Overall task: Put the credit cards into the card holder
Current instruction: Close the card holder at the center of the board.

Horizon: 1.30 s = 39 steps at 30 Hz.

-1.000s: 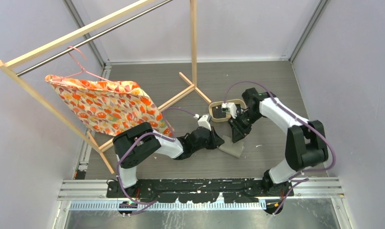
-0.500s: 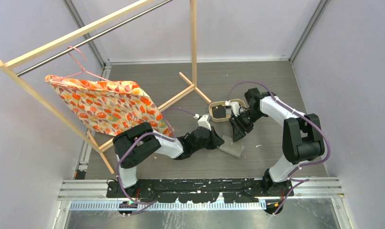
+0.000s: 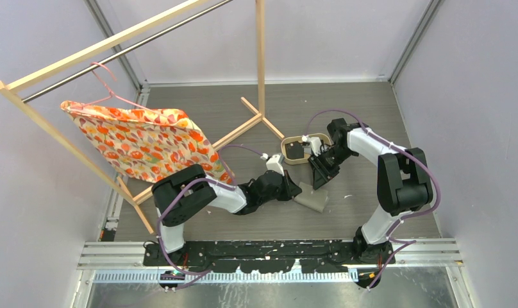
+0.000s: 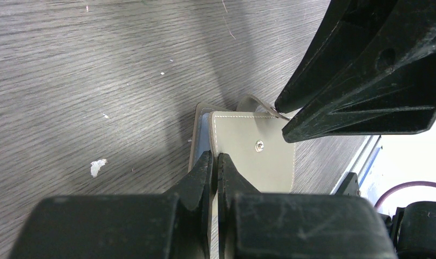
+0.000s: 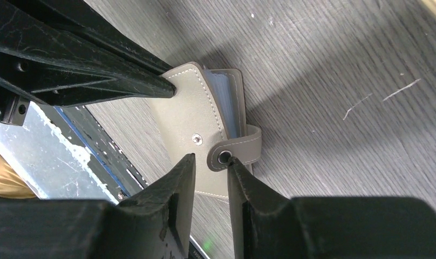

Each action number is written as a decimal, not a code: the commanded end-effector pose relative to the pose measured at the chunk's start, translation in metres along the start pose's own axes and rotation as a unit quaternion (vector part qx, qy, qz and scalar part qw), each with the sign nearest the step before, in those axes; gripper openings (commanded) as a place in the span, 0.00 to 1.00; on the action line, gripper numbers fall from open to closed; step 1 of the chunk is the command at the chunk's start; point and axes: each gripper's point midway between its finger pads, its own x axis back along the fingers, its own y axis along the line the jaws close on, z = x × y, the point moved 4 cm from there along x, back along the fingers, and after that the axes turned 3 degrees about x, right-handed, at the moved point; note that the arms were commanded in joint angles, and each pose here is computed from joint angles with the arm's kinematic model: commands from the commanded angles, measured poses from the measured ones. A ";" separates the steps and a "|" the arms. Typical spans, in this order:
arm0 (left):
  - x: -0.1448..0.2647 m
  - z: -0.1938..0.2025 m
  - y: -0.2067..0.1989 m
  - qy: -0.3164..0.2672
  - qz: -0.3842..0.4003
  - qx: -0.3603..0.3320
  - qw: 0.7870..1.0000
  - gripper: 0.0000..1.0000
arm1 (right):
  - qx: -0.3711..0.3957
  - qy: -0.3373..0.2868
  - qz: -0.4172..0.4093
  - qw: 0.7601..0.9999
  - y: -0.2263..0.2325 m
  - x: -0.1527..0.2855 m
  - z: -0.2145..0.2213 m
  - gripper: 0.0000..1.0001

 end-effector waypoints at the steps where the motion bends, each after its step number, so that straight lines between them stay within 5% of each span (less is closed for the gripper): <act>1: -0.001 -0.002 0.007 -0.004 -0.021 -0.012 1.000 0.00 | 0.005 -0.011 0.012 1.000 -0.003 0.005 -0.012 0.32; 21: -0.002 -0.001 0.008 -0.003 -0.023 -0.012 1.000 0.00 | -0.003 -0.007 0.026 1.000 -0.008 0.004 -0.015 0.04; 31: -0.002 0.000 0.008 -0.001 -0.022 -0.012 1.000 0.00 | 0.005 -0.013 0.043 0.999 -0.010 0.006 -0.017 0.29; 39: -0.003 0.001 0.008 0.001 -0.023 -0.012 1.000 0.00 | 0.001 -0.011 0.049 0.999 -0.012 0.004 -0.019 0.27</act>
